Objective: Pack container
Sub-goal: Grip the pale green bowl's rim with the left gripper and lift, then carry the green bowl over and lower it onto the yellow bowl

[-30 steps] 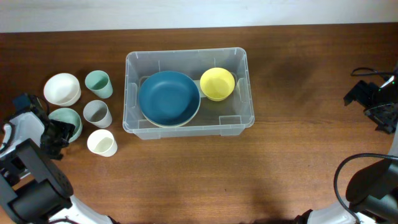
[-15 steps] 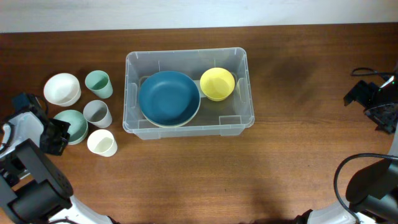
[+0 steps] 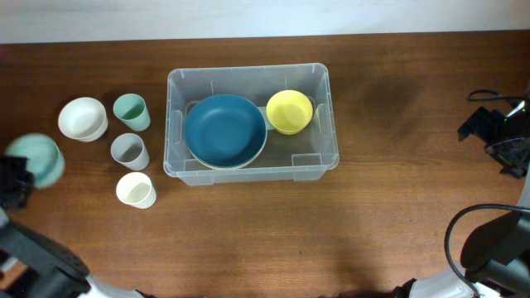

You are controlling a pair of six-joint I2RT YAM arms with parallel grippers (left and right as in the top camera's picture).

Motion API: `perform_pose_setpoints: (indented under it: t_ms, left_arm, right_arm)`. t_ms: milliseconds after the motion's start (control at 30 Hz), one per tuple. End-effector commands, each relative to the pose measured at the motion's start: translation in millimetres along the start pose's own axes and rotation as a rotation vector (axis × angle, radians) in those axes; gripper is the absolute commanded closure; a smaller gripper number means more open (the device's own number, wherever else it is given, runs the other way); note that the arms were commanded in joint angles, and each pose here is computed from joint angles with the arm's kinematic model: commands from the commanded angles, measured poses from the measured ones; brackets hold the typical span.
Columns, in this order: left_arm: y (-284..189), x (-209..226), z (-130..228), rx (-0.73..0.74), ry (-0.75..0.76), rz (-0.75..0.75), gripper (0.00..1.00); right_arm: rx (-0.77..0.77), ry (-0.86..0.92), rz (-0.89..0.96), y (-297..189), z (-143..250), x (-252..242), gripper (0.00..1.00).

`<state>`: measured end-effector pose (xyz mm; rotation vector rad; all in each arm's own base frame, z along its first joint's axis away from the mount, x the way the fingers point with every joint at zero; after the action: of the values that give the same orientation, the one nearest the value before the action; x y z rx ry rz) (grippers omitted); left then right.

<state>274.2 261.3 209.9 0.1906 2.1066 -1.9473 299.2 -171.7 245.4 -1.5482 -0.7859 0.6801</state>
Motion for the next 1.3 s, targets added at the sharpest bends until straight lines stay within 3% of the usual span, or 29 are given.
perform_pose_setpoints:
  t_ms: [0, 67, 233, 267, 300, 400, 533, 667, 833, 1267]
  left_arm:
    - [-87, -49, 52, 0.073, 0.275, 0.402, 0.99]
    - [-111, -62, 82, 0.068, 0.383, 0.481, 0.99]
    - [-154, -95, 205, 0.069, 0.771, 0.665, 0.99]
    - [-156, -102, 243, 0.060, 0.867, 0.686, 0.99]
    - [-150, -108, 295, 0.052, 0.982, 0.687, 0.99]
    - [-127, -110, 377, 0.074, 1.144, 0.676, 0.99]
    - [-84, -105, 450, 0.062, 1.273, 0.625, 0.99]
    - [-42, -107, 480, 0.077, 1.316, 0.577, 0.99]
    - [6, -109, 493, 0.089, 1.336, 0.507, 0.99]
    - [57, -119, 511, 0.066, 1.371, 0.518, 0.96]
  right_arm:
    - [-0.009, 0.011, 0.001, -3, 1, -2, 0.01]
    - [-0.010, 0.011, 0.001, -3, 1, -2, 0.01]
    - [-0.009, 0.011, 0.001, -3, 1, -2, 0.01]
    - [-0.009, 0.011, 0.001, -3, 1, -2, 0.01]
    - [-0.009, 0.011, 0.002, -3, 1, -2, 0.01]
    - [-0.010, 0.011, 0.001, -3, 1, -2, 0.01]
    - [-0.009, 0.011, 0.002, -3, 1, -2, 0.01]
    - [-0.009, 0.011, 0.001, -3, 1, -2, 0.01]
    - [-0.009, 0.011, 0.001, -3, 1, -2, 0.01]
    - [-0.010, 0.011, 0.001, -3, 1, -2, 0.01]
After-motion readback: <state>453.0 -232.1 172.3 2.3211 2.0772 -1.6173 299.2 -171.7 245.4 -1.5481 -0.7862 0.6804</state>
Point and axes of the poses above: each gripper's point midway between its finger pads, its own y axis out along the fingers, its own x axis along the line the jaws close on, z = x × y, the point moved 7 cm from there along -y, back along the fingers, and after that the axes turned 11 degrees about -y, right-handed, at the moved point
